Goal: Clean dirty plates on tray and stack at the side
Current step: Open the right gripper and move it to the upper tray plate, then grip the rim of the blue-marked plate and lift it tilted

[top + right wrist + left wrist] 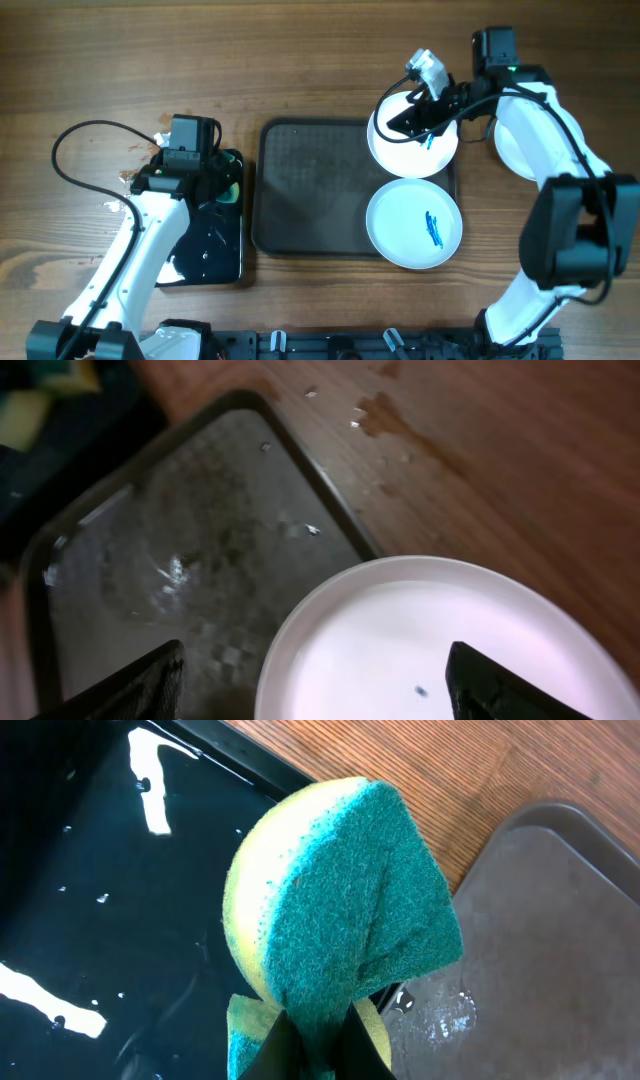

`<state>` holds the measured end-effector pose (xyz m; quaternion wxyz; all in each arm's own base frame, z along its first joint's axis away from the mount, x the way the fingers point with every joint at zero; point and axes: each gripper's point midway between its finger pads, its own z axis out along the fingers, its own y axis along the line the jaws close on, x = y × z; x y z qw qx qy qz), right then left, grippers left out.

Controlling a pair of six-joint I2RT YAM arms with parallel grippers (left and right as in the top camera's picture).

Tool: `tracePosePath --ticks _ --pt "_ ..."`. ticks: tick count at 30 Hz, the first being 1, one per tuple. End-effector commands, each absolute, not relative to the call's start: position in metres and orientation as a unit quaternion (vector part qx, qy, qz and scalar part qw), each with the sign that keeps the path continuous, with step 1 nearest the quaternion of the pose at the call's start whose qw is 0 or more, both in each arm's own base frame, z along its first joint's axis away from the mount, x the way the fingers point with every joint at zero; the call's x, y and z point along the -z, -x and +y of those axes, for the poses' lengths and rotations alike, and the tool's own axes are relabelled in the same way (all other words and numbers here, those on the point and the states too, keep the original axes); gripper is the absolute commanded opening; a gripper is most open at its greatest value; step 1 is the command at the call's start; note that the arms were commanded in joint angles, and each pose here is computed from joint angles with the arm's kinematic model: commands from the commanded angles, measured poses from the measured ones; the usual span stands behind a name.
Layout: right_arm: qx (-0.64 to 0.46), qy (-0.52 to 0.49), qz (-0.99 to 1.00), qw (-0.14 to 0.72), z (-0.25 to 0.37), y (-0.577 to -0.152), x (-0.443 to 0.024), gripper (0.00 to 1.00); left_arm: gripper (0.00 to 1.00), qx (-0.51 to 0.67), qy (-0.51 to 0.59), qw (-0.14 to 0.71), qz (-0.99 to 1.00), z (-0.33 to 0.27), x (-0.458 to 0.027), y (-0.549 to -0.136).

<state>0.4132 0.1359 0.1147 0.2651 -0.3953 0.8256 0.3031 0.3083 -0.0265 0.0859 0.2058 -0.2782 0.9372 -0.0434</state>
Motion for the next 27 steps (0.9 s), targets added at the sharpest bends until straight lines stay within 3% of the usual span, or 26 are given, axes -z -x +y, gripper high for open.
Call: tracePosePath --ticks 1,9,13,19,23,25,27 --pt "-0.385 0.393 0.792 0.265 0.154 -0.41 -0.105 0.85 0.04 0.04 0.261 0.219 0.939 -0.031 -0.093 -0.315" --pt "-0.373 0.315 0.81 0.325 0.152 -0.463 -0.119 0.87 0.04 0.04 0.261 0.219 0.939 -0.031 -0.093 -0.315" --pt "-0.22 0.226 0.889 0.333 0.106 -0.503 -0.093 0.89 0.04 0.04 0.261 0.218 0.94 -0.031 -0.093 -0.314" --pt "-0.001 0.131 0.96 0.247 0.024 -0.491 -0.053 0.9 0.04 0.04 0.261 0.218 0.94 -0.031 -0.093 -0.314" --pt "0.019 0.13 0.968 0.214 0.016 -0.477 -0.046 0.9 0.04 0.041 0.26 0.22 0.939 -0.031 -0.093 -0.315" --pt "0.017 0.13 0.97 0.204 0.016 -0.473 -0.044 0.83 0.04 0.04 0.261 0.219 0.939 -0.031 -0.093 -0.315" --pt "-0.001 0.134 0.973 0.191 0.022 -0.465 -0.041 0.68 0.04 0.04 0.261 0.219 0.939 -0.031 -0.093 -0.315"
